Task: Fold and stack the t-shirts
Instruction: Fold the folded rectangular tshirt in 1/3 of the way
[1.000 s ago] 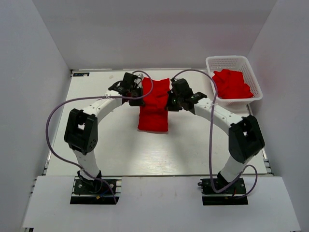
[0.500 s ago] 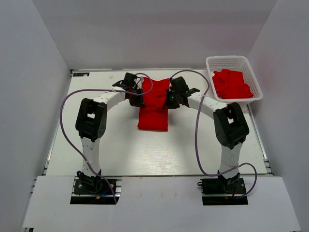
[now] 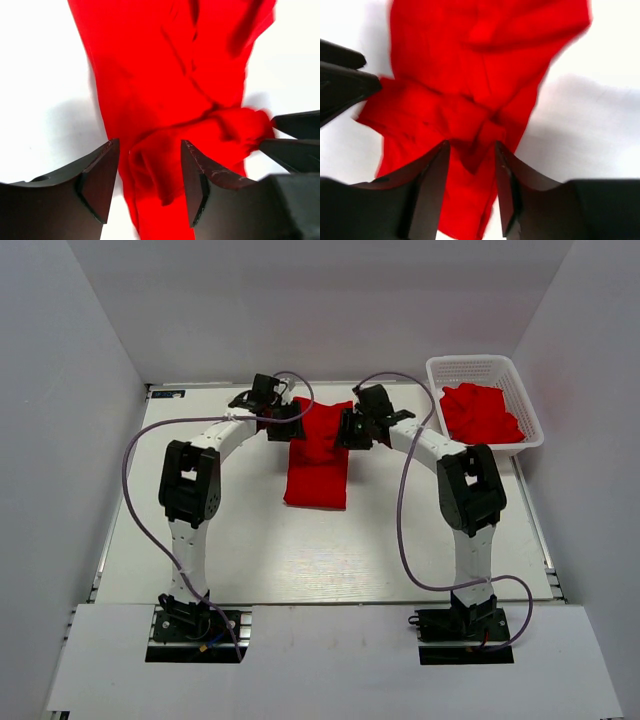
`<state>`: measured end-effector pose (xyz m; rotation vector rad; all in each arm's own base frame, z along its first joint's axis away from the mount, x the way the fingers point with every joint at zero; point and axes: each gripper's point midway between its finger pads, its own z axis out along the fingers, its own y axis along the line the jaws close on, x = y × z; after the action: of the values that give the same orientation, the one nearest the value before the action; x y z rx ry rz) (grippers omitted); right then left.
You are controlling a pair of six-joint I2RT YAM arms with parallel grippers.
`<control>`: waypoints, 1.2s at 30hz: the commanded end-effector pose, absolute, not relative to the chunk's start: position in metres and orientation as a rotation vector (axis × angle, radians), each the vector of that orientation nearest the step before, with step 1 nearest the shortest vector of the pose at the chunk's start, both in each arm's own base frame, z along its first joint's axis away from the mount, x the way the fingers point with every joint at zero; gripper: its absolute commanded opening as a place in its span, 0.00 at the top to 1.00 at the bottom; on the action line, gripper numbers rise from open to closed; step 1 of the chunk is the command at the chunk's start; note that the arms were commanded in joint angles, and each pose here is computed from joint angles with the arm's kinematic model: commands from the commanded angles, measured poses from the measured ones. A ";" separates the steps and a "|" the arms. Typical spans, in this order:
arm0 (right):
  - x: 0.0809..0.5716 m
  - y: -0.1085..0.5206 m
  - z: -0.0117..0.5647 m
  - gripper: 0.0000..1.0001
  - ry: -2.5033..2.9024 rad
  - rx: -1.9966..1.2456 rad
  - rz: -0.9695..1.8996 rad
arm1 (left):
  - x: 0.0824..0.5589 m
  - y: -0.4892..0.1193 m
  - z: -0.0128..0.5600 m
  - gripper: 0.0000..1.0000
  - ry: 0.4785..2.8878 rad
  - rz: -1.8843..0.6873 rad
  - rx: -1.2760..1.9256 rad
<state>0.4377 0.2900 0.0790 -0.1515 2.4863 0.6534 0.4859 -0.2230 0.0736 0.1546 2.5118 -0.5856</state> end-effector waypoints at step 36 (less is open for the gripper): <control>0.415 0.320 0.059 1.00 2.423 -0.343 0.819 | 0.393 -0.243 0.088 1.00 2.382 -1.000 0.334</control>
<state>0.3861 0.3085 0.0586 -0.3140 2.4950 0.8277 0.4011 -0.2329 0.0827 0.2836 2.4149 -0.9169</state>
